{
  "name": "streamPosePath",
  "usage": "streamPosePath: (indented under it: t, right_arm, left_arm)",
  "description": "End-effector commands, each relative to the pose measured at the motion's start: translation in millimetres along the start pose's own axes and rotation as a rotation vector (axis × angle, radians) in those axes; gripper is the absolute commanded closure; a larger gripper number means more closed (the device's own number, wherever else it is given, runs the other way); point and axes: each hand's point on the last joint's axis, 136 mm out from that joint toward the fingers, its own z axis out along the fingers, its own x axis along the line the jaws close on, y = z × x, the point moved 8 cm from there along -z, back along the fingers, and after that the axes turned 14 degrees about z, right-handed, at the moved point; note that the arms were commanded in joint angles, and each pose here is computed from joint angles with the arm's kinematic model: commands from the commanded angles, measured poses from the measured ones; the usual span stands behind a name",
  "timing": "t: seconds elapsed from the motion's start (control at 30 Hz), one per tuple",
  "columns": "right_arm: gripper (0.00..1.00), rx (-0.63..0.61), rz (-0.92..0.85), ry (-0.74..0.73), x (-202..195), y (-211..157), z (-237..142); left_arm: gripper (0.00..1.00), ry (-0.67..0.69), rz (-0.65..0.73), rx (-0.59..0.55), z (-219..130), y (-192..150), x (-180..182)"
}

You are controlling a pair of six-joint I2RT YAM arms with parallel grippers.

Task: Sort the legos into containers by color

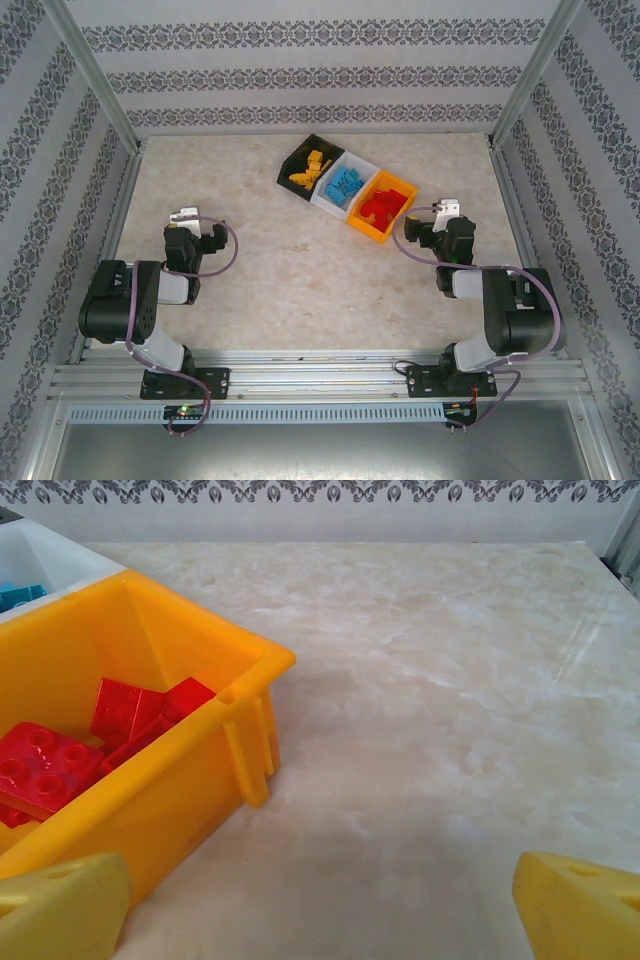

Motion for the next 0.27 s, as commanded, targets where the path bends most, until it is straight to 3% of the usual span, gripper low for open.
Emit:
streamPosePath:
  t: [0.0,0.23]
  right_arm:
    - [0.02,-0.031,-0.004,0.003,3.9,3.3,0.5]
    - [0.02,-0.033,-0.003,0.003,3.8,2.9,-0.3]
  left_arm:
    - [0.00,-0.005,0.016,-0.010,-1.5,2.6,-1.9]
    - [0.00,-0.005,0.015,-0.011,-1.5,2.8,-1.9]
